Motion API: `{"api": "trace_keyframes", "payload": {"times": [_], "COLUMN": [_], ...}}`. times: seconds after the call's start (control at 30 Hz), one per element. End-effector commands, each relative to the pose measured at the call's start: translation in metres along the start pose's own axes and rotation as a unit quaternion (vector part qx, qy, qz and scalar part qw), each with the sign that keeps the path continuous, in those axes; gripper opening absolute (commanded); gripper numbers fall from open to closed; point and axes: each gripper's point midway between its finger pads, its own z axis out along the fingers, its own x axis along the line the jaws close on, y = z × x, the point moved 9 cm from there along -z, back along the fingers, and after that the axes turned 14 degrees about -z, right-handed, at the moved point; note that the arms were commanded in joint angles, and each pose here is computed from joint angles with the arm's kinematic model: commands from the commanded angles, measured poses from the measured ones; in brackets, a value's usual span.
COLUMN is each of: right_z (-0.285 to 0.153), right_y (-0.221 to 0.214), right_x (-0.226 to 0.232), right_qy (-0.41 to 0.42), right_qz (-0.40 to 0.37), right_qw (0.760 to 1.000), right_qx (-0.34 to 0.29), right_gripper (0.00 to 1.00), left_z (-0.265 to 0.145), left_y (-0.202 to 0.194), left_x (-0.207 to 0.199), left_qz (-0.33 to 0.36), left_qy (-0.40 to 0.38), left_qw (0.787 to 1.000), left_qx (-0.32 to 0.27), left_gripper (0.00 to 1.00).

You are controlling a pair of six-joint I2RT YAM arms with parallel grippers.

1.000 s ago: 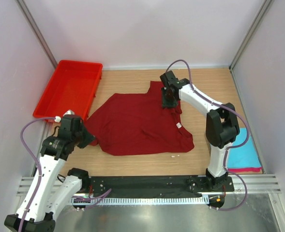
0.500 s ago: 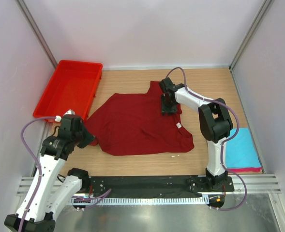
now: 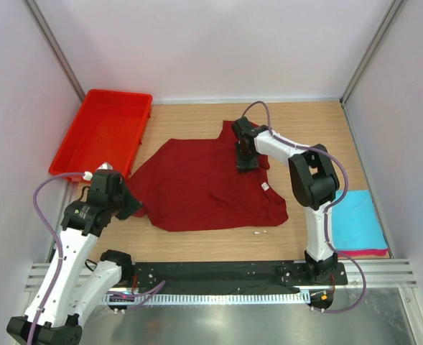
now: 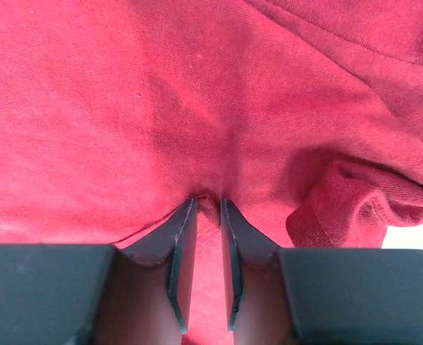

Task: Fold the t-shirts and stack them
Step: Flatten the tshirt out

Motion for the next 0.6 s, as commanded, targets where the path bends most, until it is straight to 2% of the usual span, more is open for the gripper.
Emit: {"api": "trace_keyframes", "payload": {"times": [0.0,0.13,0.27,0.57], "right_z": [0.004,-0.001,-0.010,-0.024], "right_y": [0.005,0.003,0.006,0.002], "right_x": [0.006,0.005,0.006,0.012], "right_qy": [-0.009,-0.028,-0.020,-0.015], "right_qz": [-0.001,-0.006,-0.010,-0.012], "right_qw": [1.000,1.000,1.000,1.000], "right_qx": [-0.002,-0.002,-0.008,-0.016], "right_gripper": [0.27,0.25,0.32,0.33], "left_z": [0.000,0.000,0.001,0.000], "left_y": [0.002,0.002,0.001,0.000], "left_x": [-0.004,-0.004,-0.003,-0.001], "left_qz": [0.002,0.003,0.003,0.002], "left_qy": [-0.020,-0.020,-0.020,-0.021], "left_qw": [1.000,1.000,1.000,1.000], "left_qx": [-0.006,-0.005,-0.002,-0.004], "left_gripper": [0.00,0.00,0.00,0.00]}}
